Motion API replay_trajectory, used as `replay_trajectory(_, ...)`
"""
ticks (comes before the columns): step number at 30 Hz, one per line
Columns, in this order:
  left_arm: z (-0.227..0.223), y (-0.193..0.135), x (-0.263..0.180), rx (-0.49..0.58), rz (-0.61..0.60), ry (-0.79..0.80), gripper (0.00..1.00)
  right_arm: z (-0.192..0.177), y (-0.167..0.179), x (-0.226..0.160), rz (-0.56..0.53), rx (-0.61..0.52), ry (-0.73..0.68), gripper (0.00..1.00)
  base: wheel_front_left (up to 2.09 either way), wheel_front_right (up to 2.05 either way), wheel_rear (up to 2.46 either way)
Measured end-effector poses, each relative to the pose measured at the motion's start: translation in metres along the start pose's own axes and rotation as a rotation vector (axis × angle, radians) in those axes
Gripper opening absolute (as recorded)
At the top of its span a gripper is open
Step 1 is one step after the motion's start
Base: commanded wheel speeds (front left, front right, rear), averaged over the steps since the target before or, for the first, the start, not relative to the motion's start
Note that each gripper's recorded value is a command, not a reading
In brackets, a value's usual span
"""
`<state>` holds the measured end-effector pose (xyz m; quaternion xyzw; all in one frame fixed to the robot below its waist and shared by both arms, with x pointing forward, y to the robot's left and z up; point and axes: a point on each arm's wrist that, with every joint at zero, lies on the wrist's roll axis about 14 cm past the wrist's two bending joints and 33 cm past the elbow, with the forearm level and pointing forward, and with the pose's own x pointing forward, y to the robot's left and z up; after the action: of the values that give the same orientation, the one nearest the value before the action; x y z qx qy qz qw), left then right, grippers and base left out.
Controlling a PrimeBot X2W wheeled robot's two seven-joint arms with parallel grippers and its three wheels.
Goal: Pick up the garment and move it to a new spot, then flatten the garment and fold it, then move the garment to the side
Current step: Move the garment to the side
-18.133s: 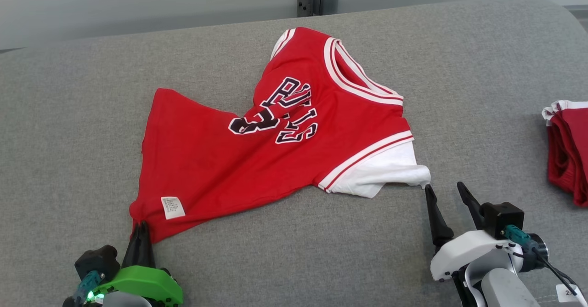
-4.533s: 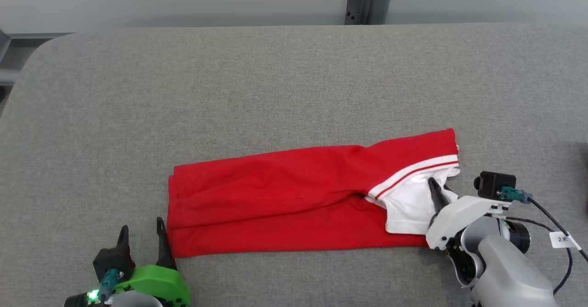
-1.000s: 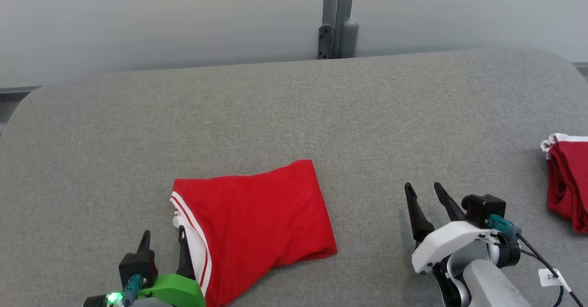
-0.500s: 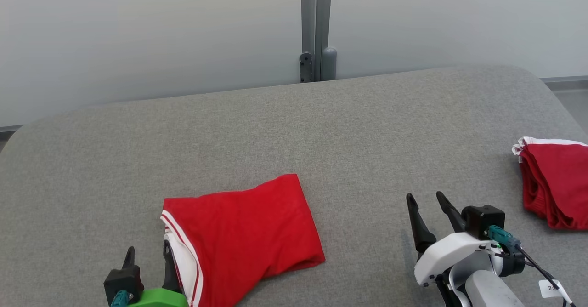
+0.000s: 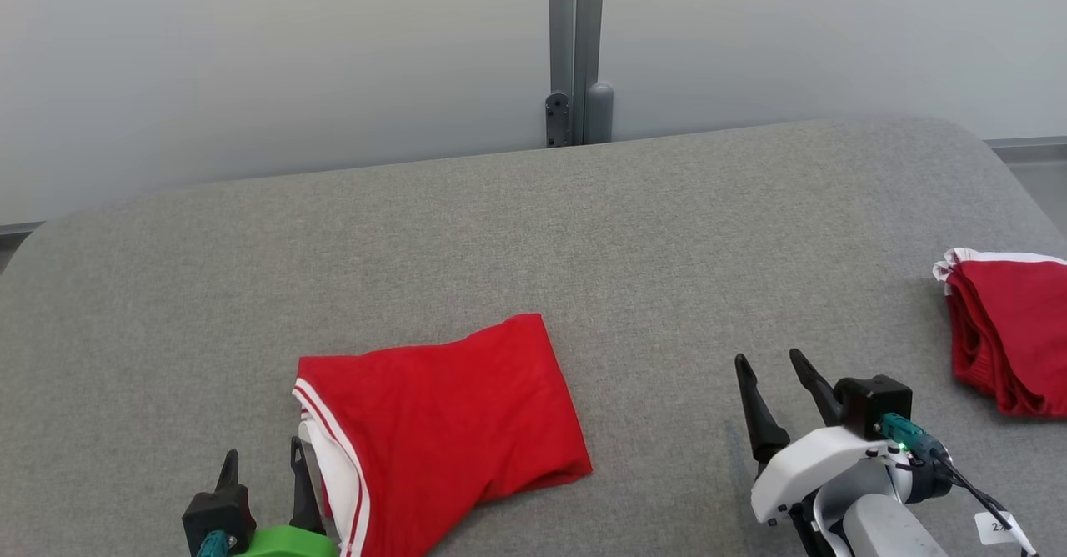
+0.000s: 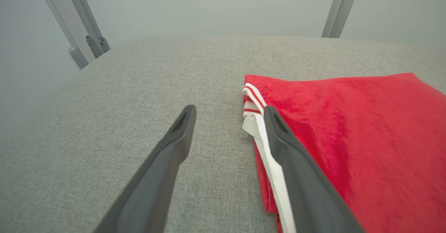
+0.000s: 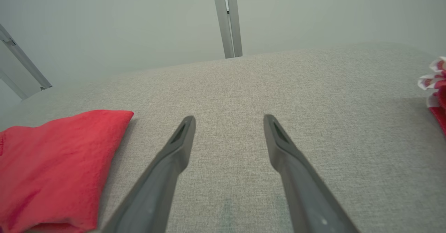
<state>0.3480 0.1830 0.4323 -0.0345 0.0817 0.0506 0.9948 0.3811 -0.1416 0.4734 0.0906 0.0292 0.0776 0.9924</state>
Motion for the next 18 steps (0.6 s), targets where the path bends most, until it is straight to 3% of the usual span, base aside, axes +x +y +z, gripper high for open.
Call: replay_trajectory(18,-0.016,0.009,-0.01,-0.009,0.025,0.047,1.0,-0.018,0.021,0.016,0.066,-0.002,0.056,1.0,0.0,0.0,0.0)
